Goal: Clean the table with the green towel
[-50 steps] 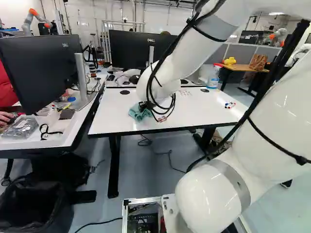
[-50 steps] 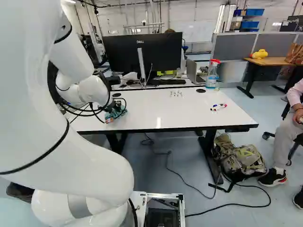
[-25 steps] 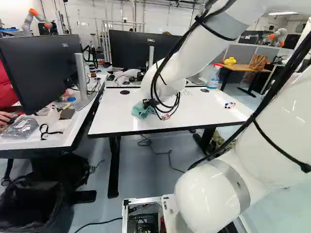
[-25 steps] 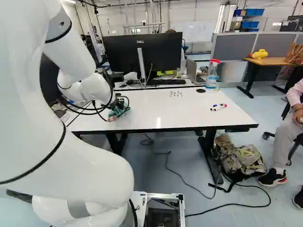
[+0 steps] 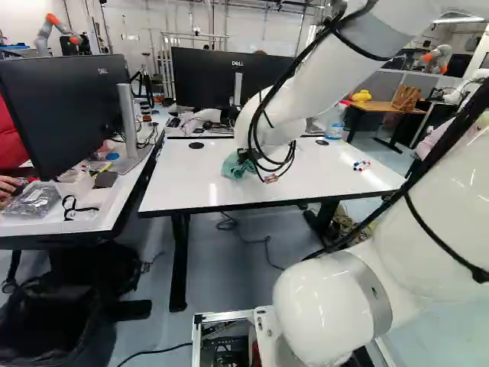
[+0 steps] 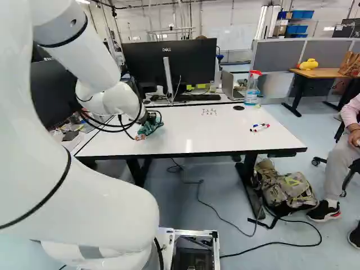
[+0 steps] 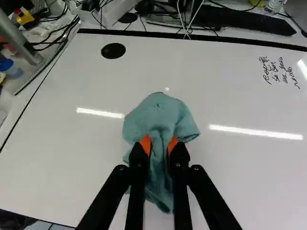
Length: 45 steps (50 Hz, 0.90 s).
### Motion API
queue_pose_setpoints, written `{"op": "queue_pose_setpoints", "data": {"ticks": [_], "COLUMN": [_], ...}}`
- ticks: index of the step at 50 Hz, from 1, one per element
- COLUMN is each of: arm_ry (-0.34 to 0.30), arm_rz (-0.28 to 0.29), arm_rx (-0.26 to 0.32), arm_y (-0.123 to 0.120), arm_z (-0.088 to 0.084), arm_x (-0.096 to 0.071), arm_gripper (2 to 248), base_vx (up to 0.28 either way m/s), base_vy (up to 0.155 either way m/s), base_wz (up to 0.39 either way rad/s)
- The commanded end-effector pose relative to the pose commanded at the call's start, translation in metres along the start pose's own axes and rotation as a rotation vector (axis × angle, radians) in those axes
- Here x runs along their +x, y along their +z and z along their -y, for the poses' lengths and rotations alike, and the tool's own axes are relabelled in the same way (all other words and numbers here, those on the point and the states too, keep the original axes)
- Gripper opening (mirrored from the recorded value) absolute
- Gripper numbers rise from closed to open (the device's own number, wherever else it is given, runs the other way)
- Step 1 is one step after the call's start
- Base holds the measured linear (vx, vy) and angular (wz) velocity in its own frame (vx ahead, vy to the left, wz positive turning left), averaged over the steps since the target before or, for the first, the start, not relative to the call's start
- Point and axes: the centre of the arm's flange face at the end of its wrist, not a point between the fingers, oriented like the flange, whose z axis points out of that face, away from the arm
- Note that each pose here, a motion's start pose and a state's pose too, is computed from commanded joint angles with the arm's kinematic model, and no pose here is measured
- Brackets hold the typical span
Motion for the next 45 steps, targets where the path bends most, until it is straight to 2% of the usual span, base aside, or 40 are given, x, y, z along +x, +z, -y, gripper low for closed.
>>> {"op": "queue_pose_setpoints", "data": {"ticks": [45], "arm_ry": [0.119], "arm_rz": [0.009], "arm_rx": [-0.121], "arm_y": [0.029], "arm_z": [-0.072], "arm_x": [0.032], "arm_gripper": [58], "base_vx": [0.000], "base_vy": [0.000], "base_wz": [0.000]}}
